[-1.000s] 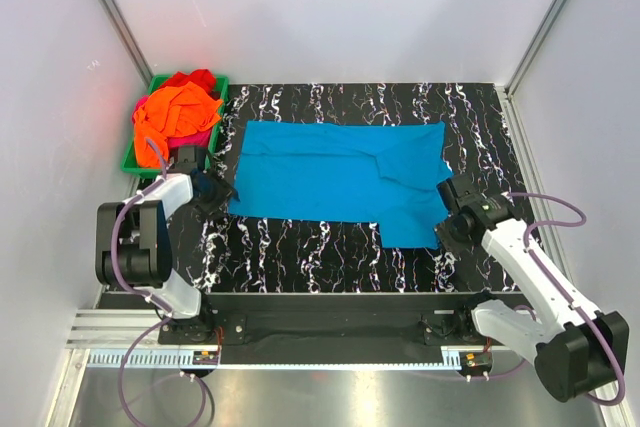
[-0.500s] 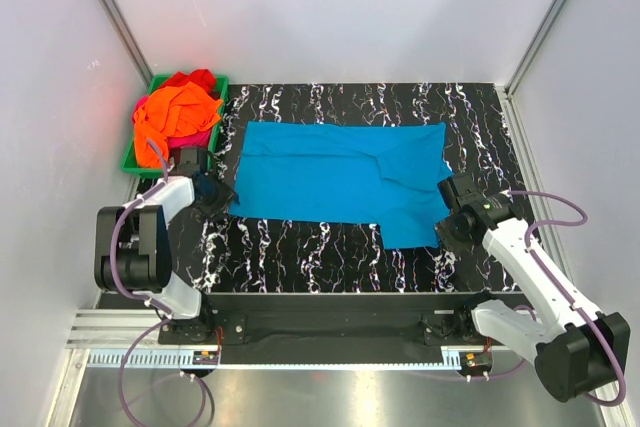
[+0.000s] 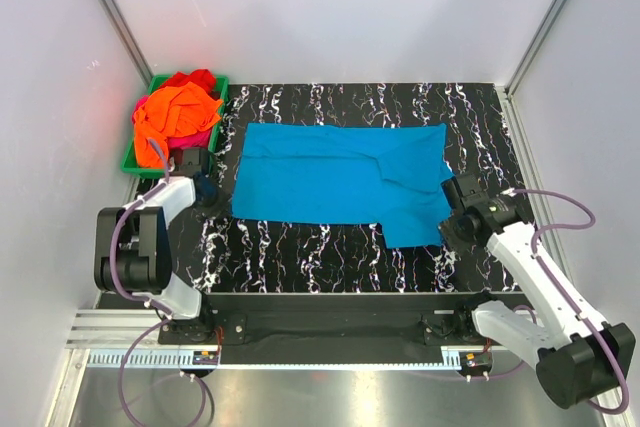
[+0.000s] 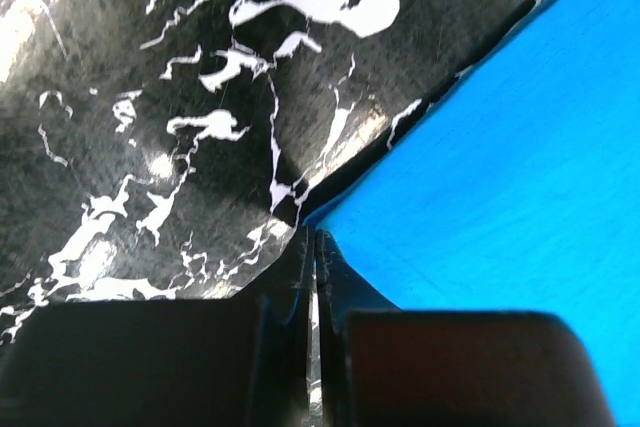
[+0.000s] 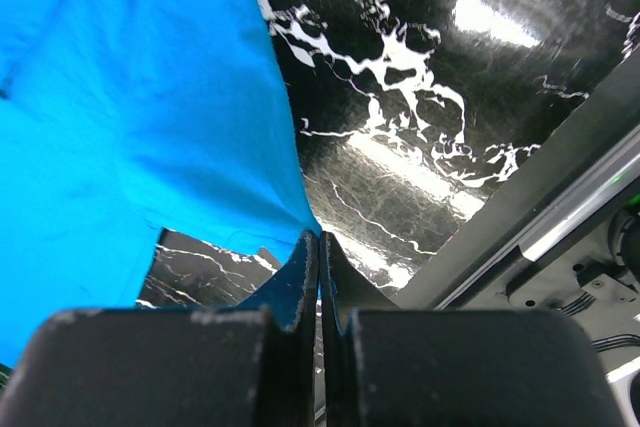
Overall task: Fold and stack the t-shirts
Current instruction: Fold the tshirt
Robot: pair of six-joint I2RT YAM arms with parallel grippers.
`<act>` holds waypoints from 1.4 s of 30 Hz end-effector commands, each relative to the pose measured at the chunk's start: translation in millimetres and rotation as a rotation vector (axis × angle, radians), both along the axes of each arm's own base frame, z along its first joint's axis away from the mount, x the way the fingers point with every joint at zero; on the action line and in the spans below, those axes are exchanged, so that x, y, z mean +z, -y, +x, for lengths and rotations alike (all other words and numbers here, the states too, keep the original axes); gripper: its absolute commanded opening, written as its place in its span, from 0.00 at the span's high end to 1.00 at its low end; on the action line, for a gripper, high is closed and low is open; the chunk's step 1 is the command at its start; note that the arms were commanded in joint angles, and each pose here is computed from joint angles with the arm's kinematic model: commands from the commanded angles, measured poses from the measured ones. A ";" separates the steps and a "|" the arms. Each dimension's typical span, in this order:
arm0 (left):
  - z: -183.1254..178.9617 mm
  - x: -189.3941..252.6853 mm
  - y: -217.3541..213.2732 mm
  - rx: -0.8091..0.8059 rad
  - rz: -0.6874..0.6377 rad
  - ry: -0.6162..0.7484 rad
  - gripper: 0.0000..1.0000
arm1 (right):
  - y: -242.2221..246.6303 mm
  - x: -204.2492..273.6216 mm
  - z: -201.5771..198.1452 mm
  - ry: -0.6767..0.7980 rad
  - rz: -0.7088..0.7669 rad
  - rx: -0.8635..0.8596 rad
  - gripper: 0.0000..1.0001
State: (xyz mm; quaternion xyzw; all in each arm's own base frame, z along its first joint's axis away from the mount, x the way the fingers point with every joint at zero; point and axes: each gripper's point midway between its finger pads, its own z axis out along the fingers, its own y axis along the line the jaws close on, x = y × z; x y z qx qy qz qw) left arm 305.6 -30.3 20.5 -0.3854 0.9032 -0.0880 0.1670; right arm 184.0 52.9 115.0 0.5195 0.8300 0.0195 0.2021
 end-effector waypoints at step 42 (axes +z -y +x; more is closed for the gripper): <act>165.2 41.9 0.8 0.004 0.002 0.040 1.00 | 64.6 37.9 239.2 0.052 -0.262 0.264 1.00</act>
